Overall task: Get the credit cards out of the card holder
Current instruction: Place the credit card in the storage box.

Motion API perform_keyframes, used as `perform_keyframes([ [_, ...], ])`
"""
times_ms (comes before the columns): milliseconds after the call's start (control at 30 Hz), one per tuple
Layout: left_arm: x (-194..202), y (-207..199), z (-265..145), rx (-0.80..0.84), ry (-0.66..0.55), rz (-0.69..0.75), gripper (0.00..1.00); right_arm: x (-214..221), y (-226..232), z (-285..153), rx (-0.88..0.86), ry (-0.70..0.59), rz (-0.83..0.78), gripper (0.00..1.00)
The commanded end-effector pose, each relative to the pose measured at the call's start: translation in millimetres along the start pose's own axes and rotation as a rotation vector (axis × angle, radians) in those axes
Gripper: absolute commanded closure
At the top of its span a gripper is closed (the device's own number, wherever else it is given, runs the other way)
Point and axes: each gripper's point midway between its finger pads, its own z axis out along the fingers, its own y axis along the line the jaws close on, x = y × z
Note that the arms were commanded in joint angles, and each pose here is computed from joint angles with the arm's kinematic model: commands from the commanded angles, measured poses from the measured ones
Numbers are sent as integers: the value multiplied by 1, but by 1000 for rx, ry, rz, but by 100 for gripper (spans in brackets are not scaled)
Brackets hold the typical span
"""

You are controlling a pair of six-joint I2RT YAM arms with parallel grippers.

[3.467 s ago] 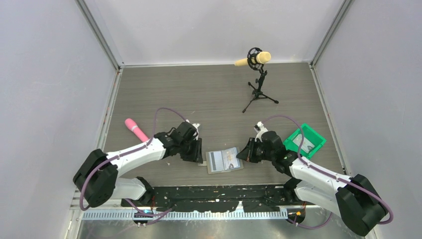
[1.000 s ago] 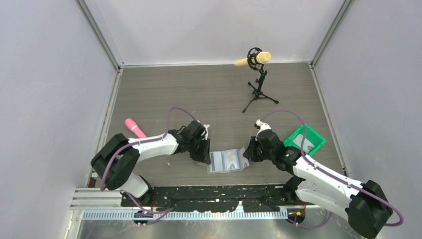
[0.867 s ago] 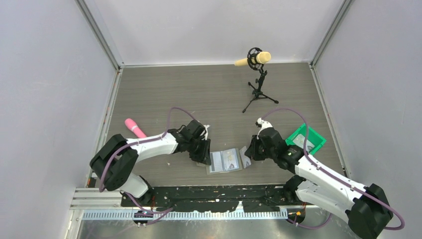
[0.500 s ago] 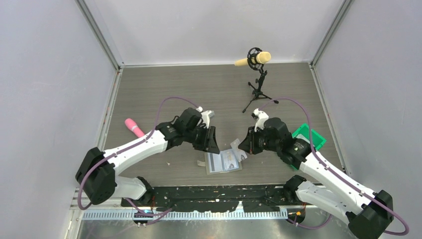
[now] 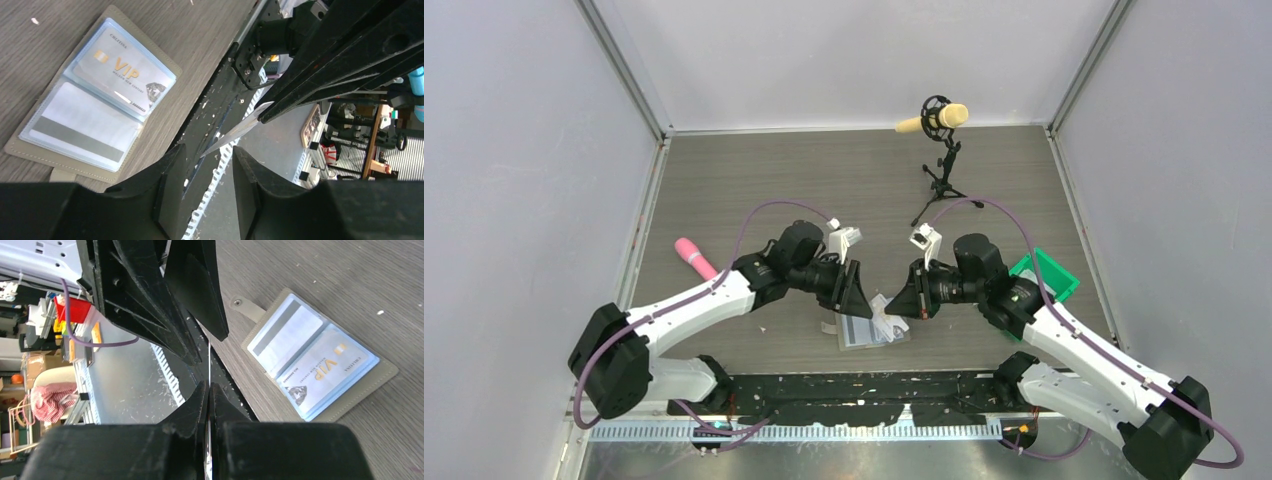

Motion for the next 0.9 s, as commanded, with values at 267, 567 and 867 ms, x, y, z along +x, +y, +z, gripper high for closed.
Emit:
perform_keyframes([
  [267, -12, -35, -12, 168, -84, 104, 98, -6, 19, -1, -113, -20, -47, 95],
  [567, -24, -41, -11, 183, -130, 83, 100, -33, 1, -25, 117, -153, -44, 69],
  [867, -45, -43, -19, 141, -246, 60, 100, -49, -17, -52, 291, -337, 125, 32],
])
